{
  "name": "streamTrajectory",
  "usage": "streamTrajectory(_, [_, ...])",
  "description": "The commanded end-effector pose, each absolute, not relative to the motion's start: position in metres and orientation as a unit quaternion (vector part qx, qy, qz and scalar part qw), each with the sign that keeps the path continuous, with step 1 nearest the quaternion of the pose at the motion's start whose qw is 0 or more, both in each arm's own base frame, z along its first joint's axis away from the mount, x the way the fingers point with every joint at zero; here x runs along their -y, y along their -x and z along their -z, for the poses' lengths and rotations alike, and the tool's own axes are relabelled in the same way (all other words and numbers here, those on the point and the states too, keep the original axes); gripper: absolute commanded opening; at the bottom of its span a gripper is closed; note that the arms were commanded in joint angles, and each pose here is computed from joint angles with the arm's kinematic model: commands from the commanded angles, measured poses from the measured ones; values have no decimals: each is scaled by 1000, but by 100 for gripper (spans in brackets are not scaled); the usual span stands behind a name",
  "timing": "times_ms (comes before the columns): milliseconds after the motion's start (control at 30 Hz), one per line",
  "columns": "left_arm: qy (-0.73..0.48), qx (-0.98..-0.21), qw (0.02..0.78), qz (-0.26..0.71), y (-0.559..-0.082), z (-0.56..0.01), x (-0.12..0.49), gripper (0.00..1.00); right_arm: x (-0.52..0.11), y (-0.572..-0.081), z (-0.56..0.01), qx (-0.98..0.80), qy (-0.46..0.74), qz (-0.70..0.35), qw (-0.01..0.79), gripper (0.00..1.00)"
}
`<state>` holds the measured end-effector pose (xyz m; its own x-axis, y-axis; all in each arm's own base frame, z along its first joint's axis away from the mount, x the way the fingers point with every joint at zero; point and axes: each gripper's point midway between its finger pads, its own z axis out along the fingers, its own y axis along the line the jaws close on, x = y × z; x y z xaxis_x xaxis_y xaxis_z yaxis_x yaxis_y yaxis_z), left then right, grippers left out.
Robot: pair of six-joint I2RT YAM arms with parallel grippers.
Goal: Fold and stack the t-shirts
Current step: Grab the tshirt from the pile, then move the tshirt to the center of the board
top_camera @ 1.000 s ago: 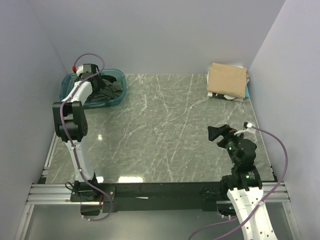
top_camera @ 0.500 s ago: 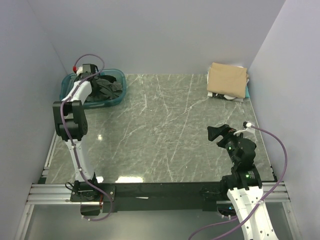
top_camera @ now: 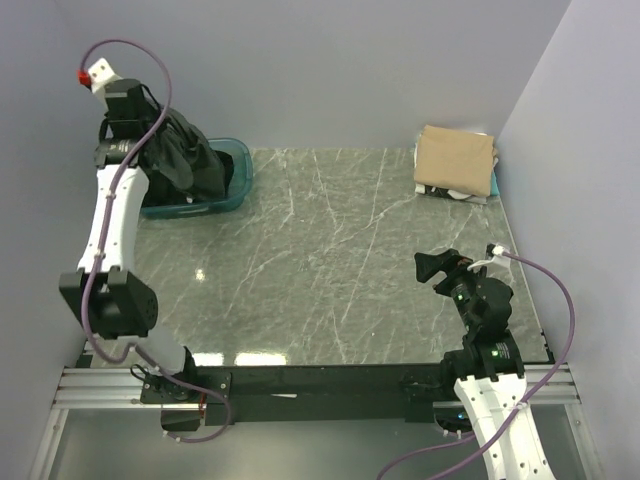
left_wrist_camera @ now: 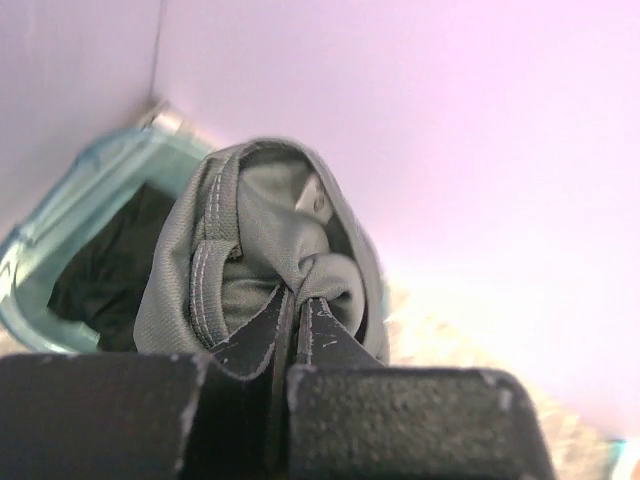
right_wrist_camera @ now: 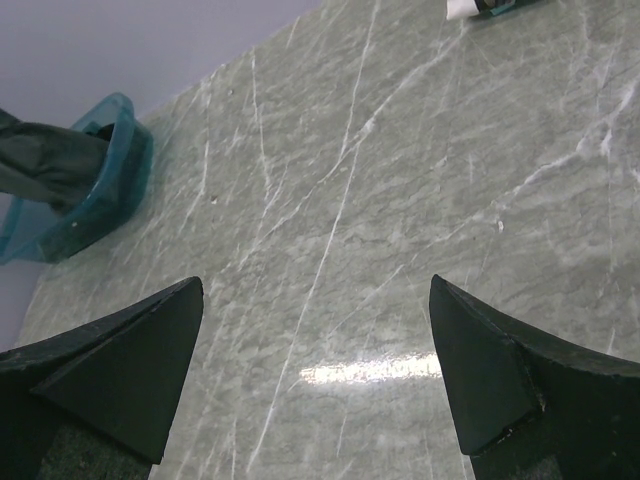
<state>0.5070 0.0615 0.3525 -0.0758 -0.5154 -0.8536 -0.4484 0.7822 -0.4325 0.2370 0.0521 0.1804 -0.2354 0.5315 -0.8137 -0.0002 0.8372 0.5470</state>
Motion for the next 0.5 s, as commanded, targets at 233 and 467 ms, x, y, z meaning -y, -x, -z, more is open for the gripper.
streamTrajectory(233, [261,-637,709,152,-441,-487,-24,1,-54,-238,-188,-742,-164,-228,608,100])
streamTrajectory(467, [138,-598,737,282,-369,-558,55,1,-54,-238,-188,-742,-163,-230,609,100])
